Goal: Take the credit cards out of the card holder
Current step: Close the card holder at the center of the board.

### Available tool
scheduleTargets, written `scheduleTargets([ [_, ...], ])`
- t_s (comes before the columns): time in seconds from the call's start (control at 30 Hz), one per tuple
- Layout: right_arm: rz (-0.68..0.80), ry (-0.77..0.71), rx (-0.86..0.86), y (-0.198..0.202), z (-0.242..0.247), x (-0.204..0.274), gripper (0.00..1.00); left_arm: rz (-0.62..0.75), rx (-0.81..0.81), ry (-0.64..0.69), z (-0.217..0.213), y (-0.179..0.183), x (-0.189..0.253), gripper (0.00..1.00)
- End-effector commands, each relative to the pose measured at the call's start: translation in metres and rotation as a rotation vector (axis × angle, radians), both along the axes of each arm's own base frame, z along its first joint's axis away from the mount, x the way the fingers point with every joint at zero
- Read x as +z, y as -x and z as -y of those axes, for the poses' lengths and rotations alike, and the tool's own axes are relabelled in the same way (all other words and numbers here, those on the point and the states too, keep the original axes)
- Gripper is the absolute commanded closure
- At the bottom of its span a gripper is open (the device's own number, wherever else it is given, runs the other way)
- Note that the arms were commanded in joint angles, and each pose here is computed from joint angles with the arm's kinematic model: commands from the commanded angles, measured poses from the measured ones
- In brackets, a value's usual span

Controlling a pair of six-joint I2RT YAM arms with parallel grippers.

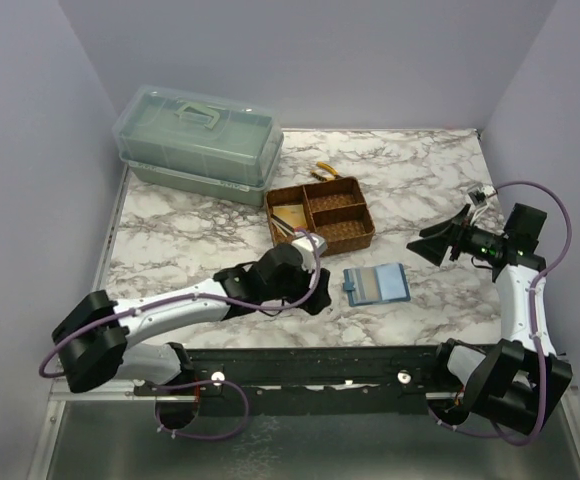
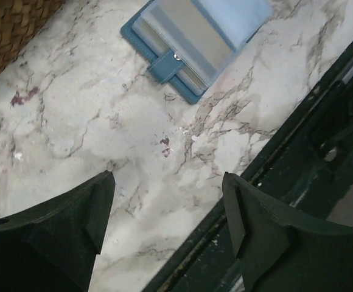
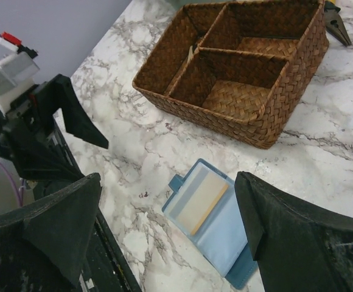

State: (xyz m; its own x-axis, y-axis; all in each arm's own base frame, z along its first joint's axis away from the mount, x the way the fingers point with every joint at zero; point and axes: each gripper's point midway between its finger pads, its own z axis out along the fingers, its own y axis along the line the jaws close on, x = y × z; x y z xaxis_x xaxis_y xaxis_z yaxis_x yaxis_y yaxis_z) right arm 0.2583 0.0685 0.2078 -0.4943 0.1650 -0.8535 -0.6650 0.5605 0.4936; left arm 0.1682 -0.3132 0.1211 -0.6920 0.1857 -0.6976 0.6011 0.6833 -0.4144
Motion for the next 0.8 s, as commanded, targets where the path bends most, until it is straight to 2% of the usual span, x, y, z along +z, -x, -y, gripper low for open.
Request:
scheduleTargets([
  [0.0,0.054,-0.014,0.043,0.002,-0.003,0.004,0.00,0.257,-0.190,-0.078,0.030,-0.021,-0.008,0.24],
  [0.2,0.066,-0.012,0.052,0.004,-0.004,0.004,0.00,0.443,-0.355,-0.132,0.062,-0.037,-0.027,0.31],
  [0.4,0.077,-0.007,0.053,0.005,-0.004,0.002,0.00,0.636,-0.465,-0.080,0.080,-0.043,-0.031,0.39],
  [0.77,0.070,-0.017,0.067,0.005,-0.005,0.002,0.00,0.579,-0.553,-0.076,0.101,-0.038,-0.060,0.46],
])
